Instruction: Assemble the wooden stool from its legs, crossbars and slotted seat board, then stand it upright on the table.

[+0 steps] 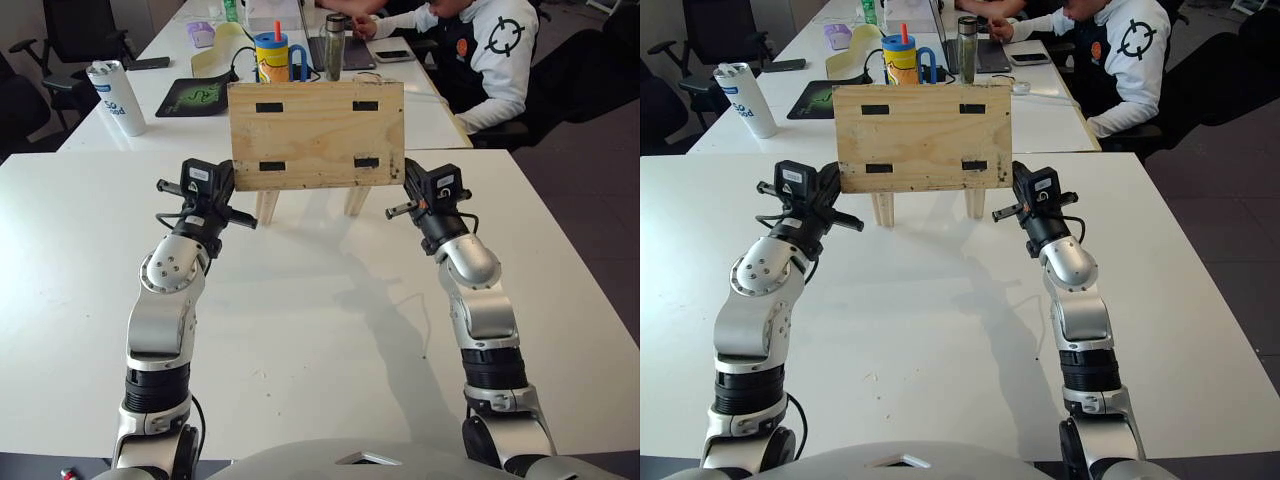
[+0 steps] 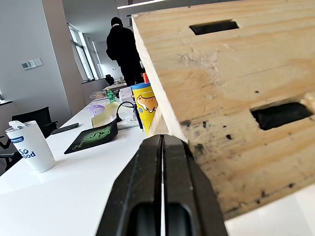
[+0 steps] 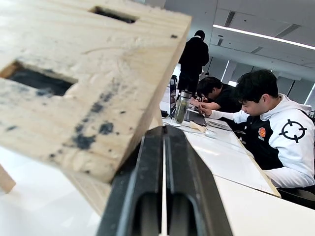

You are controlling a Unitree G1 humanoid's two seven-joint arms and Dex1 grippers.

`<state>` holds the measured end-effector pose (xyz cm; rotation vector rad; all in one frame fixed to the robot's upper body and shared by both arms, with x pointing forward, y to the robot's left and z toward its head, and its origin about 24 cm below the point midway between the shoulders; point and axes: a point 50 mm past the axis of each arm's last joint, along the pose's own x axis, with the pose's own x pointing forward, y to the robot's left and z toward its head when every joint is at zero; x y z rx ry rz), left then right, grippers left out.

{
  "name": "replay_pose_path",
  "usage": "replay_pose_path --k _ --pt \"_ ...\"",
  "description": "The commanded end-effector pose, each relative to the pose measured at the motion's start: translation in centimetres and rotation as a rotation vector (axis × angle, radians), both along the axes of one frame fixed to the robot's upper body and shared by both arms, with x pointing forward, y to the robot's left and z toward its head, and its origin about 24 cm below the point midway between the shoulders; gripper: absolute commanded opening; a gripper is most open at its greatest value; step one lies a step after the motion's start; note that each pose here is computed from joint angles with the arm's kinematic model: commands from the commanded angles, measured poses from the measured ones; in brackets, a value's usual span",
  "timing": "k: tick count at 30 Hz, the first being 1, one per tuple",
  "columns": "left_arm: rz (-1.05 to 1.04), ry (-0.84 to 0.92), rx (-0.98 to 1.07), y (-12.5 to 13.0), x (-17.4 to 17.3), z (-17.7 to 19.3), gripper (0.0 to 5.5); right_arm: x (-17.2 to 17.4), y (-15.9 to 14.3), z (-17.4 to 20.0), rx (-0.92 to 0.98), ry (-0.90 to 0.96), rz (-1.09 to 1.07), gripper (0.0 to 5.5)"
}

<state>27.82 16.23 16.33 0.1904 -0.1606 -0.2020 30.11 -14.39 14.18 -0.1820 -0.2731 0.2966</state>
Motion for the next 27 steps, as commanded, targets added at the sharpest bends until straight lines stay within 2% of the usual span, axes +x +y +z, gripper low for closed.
replay_pose_path --k 1,10,18,23,27 --pt "-0.204 -0.099 -0.056 -3.2 -0.2 2.8 0.04 0.1 3.0 3.7 0.060 -0.161 0.139 0.00" --pt "-0.101 -0.015 -0.014 -1.1 0.5 0.3 0.04 1.1 1.2 2.7 -0.003 -0.158 0.035 0.00" --pt "0.217 -0.162 -0.131 3.6 0.9 1.0 0.04 2.8 -3.6 2.7 0.031 -0.214 -0.330 0.00" --pt "0.271 -0.039 -0.067 4.9 0.5 -3.7 0.04 2.8 -5.2 -1.7 0.006 -0.071 -0.376 0.00" --pt "0.311 0.012 -0.034 5.1 -1.0 -7.4 0.04 1.3 -5.7 -5.8 -0.003 0.050 -0.383 0.00"
